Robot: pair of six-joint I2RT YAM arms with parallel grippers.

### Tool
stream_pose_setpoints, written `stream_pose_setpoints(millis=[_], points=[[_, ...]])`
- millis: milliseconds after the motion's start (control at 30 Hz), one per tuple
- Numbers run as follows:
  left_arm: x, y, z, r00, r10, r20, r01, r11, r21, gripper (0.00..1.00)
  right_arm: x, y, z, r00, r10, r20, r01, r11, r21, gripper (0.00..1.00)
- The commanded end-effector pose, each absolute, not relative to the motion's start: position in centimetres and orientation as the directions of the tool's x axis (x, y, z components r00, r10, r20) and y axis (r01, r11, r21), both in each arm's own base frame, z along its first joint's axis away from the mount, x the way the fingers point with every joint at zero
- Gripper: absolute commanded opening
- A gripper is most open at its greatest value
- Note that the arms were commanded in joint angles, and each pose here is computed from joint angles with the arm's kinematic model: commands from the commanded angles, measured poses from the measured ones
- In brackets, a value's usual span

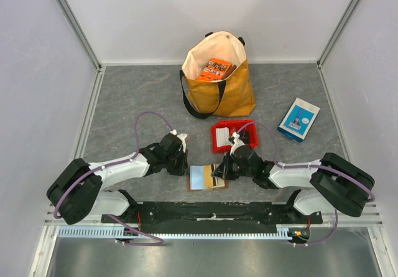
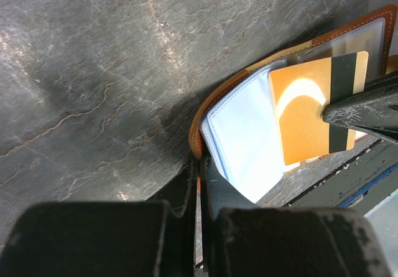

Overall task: Put the credit cards into the card holder
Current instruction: Insert the credit card into the card holder.

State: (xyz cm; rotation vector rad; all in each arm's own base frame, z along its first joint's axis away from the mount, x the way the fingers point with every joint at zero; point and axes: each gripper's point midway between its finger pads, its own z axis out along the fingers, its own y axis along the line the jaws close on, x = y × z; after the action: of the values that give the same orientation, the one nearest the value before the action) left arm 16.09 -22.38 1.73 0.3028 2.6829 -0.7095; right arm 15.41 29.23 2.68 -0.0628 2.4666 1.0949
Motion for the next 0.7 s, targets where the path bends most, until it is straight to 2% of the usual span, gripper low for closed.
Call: stream_pose_setpoints(millis=[0, 433, 667], points=[[16.8, -22.8, 1.8, -0.911, 0.084, -0.404, 0.279, 0.846, -0.455, 0.02, 14.6, 28.2, 0.5, -0.915, 0.123, -0.385, -0.177, 0.733, 0.656, 0.0], [16.0, -21.9, 0.9, -0.93, -0.034, -0.367, 0.16, 0.858, -0.487, 0.02, 13.1, 28.0, -0.1, -0.925, 0.116, -0.362, -0.16, 0.746, 0.646, 0.0], [16.1, -22.1, 1.0, -0.927, -0.04, -0.373, 0.163, 0.853, -0.496, 0.02, 11.8, 29.9, -0.7, -0.944, 0.067, -0.324, -0.178, 0.722, 0.668, 0.0]])
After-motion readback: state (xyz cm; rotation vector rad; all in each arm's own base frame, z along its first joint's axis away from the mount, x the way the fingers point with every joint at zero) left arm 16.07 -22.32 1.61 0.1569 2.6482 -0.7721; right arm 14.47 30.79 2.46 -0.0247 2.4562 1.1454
